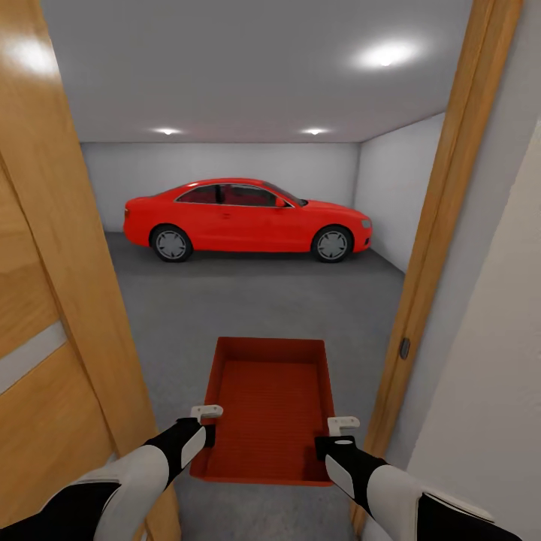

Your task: Move the two storage containers from the living room to the garage. In the garage, place one container on the floor and stack the other container on top of it (either order is fine).

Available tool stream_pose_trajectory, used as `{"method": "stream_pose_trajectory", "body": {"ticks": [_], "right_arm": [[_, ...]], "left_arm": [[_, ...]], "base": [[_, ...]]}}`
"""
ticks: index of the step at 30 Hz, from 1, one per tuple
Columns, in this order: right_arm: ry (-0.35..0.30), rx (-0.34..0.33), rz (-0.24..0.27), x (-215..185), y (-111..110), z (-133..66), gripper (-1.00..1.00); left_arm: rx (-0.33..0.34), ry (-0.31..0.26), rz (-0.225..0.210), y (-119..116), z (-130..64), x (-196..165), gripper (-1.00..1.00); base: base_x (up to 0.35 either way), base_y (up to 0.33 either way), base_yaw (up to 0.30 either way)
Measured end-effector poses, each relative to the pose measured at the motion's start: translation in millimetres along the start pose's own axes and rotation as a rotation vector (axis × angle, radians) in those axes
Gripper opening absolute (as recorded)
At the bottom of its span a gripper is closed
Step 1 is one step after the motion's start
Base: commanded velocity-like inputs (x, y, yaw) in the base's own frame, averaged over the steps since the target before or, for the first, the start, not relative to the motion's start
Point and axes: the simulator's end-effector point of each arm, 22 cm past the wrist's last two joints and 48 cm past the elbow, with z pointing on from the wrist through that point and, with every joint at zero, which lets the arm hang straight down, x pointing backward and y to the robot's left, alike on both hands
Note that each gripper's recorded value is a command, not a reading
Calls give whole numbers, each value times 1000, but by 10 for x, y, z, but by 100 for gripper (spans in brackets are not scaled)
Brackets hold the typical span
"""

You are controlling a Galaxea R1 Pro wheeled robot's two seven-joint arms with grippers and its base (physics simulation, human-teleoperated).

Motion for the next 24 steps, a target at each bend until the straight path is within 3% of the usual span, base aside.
{"method": "stream_pose_trajectory", "body": {"ticks": [24], "right_arm": [[-1, 0, 0, -2, -1, 1, -100]], "left_arm": [[-1, -1, -1, -1, 0, 0, -100]], "base": [[0, 0, 0]]}}
